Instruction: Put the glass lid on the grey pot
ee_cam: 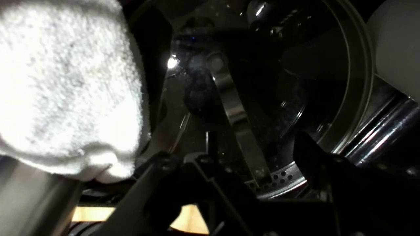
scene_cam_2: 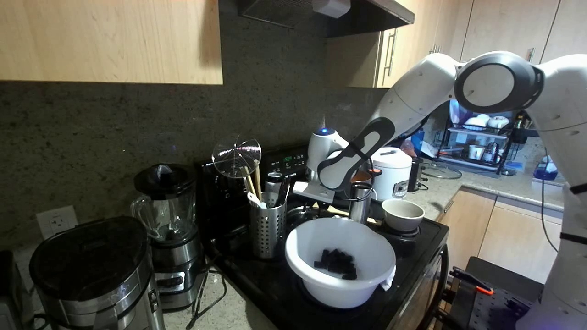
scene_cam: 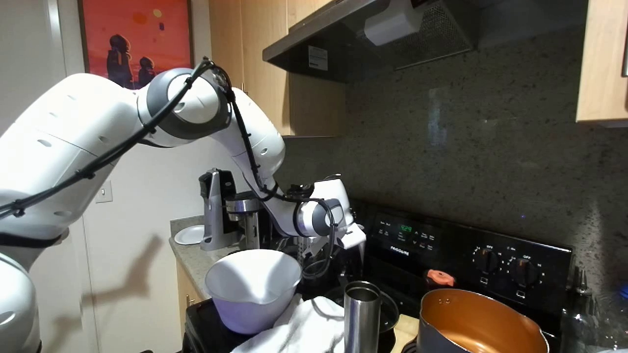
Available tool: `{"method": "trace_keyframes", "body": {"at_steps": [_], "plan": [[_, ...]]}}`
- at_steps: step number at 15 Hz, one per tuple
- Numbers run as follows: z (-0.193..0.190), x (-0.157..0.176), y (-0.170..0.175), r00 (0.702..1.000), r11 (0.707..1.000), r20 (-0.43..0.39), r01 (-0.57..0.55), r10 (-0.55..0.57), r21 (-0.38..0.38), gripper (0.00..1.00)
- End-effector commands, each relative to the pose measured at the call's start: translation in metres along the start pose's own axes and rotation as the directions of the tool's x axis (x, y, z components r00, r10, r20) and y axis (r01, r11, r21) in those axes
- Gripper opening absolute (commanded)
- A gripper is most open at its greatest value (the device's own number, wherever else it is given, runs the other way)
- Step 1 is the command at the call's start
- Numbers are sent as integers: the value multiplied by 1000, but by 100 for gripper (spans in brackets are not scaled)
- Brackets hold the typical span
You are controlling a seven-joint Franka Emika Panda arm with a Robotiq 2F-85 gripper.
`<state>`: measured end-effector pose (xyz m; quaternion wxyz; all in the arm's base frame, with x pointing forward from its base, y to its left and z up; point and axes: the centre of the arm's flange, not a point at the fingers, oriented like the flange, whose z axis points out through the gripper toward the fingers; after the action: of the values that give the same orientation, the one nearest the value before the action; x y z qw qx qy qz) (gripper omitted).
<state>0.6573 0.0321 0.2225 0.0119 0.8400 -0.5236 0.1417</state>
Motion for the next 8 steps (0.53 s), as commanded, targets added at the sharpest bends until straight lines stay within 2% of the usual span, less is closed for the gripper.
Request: {"method": "trace_keyframes", "body": {"at_steps": [1,5,8], "plan": [[1,0,-6,999,1000,-36,-18,18,-1,31],[11,1,3,999,1000,-37,-19,19,-22,1],[13,0,7,999,999,-31,-17,16,-31,3]]}}
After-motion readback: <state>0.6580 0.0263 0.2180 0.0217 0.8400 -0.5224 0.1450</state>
